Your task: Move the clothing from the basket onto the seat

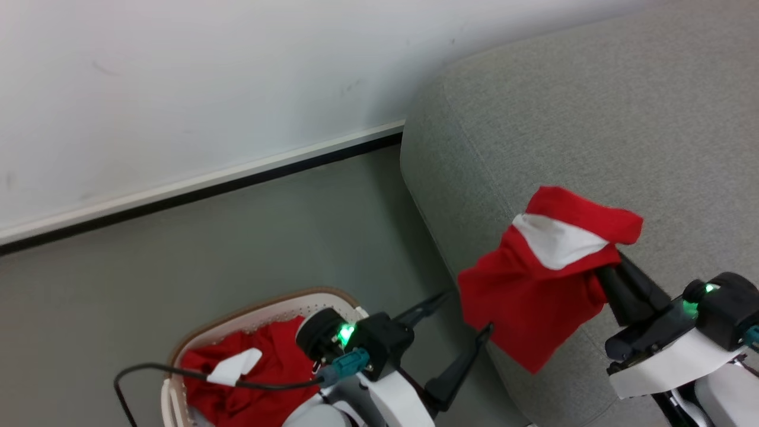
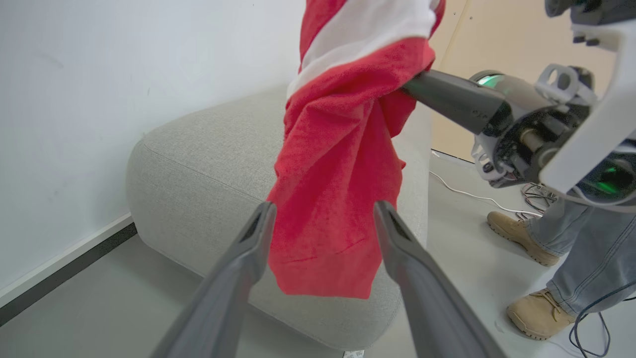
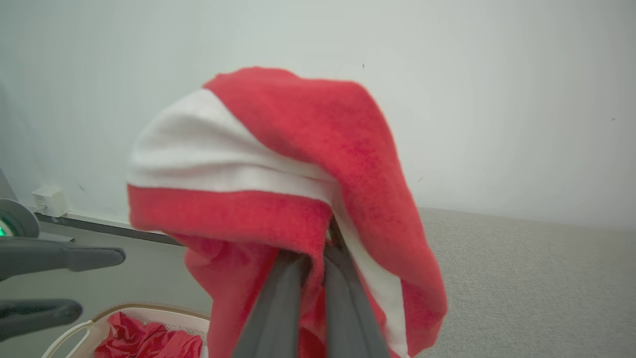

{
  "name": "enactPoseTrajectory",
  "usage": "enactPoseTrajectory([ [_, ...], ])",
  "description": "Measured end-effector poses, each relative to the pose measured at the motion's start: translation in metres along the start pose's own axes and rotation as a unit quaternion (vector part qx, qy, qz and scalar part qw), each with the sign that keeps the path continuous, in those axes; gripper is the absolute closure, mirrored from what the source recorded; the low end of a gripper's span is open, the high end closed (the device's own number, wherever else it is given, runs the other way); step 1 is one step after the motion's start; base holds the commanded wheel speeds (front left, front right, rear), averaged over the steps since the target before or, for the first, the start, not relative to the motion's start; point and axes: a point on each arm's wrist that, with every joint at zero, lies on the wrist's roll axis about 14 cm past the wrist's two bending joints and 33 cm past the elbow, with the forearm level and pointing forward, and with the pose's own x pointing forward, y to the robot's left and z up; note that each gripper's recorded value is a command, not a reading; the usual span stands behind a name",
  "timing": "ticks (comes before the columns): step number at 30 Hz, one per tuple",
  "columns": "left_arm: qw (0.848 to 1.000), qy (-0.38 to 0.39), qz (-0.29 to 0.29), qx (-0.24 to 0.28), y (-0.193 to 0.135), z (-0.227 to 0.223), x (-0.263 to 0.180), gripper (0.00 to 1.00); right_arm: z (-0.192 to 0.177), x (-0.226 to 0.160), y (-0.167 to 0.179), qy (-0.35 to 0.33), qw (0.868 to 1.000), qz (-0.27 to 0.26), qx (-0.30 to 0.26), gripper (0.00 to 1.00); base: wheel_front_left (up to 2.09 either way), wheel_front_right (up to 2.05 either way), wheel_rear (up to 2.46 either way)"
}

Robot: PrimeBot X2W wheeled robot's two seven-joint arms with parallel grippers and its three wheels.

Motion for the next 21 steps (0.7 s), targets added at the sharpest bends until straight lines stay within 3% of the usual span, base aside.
enactPoseTrajectory([
  [4,1.000,-0.008,0.010,0.019,0.027,0.004,0.010,0.00,0.005,0.023,-0.023,-0.011,0.999,-0.028,-0.013,1.00,0.00,0.00,0.00],
  [11,0.997,-0.034,0.047,0.043,0.099,0.007,0.031,0.00,0.014,0.098,-0.073,-0.031,0.995,-0.070,-0.071,1.00,0.00,0.00,0.00],
  [16,0.994,-0.025,0.100,0.026,0.152,-0.021,0.025,0.00,0.015,0.158,-0.113,-0.038,0.988,-0.100,-0.111,1.00,0.00,0.00,0.00],
  [21,0.988,-0.010,0.153,0.009,0.187,-0.052,0.003,0.00,0.042,0.206,-0.159,-0.065,0.975,-0.142,-0.156,1.00,0.00,0.00,0.00],
])
